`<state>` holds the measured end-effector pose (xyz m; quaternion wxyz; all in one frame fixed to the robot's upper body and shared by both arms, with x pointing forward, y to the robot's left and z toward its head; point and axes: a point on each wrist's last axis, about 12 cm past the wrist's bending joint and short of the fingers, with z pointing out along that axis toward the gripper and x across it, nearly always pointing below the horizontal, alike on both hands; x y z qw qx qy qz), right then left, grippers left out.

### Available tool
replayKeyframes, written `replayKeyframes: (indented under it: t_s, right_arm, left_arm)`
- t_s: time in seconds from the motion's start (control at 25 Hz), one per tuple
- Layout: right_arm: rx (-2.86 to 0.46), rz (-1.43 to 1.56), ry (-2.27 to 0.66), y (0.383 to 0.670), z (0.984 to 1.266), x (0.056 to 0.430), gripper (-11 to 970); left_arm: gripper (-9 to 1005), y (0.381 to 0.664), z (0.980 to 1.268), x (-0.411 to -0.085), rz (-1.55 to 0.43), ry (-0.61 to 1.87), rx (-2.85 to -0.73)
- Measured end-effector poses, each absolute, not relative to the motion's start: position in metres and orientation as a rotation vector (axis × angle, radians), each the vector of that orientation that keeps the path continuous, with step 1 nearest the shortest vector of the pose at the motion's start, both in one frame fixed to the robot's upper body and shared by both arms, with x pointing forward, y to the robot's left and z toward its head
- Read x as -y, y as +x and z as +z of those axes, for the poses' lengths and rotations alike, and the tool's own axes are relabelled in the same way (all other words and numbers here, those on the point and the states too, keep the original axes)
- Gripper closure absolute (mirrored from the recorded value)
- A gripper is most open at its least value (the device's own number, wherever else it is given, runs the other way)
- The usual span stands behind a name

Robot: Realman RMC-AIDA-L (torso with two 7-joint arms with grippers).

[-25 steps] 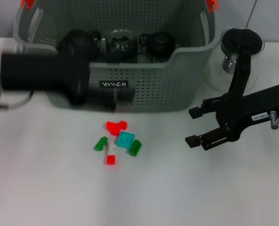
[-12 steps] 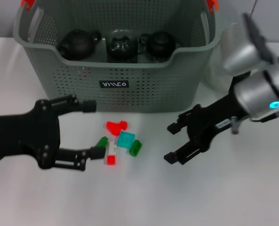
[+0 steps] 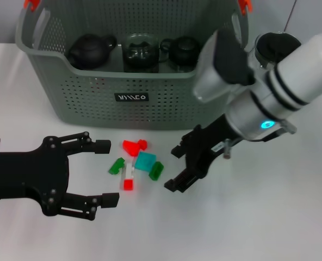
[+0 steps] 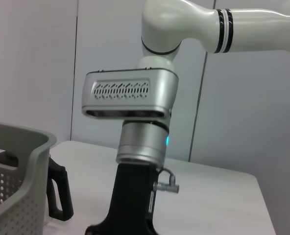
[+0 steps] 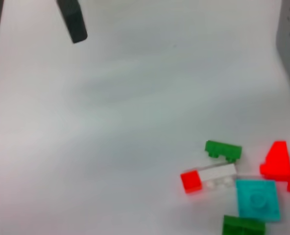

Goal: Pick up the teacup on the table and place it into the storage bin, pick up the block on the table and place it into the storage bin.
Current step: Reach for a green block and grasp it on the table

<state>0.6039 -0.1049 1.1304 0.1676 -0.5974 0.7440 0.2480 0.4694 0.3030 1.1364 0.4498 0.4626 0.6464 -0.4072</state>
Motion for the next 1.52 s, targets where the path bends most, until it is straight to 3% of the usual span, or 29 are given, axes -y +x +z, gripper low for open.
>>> replayKeyframes:
  t_s: [0.48, 1.52]
  right_arm:
    - [-2.099, 0.589, -1.695, 0.599, 1.111, 0.079, 43]
    - [-2.097, 0.539, -1.588, 0.594, 1.084, 0.07, 44]
  left_arm:
    - [35, 0.47, 1.136, -0.303, -1.008, 1.15, -1.599]
    - [36, 0.472, 1.135, -0.301, -1.01, 1.155, -1.602]
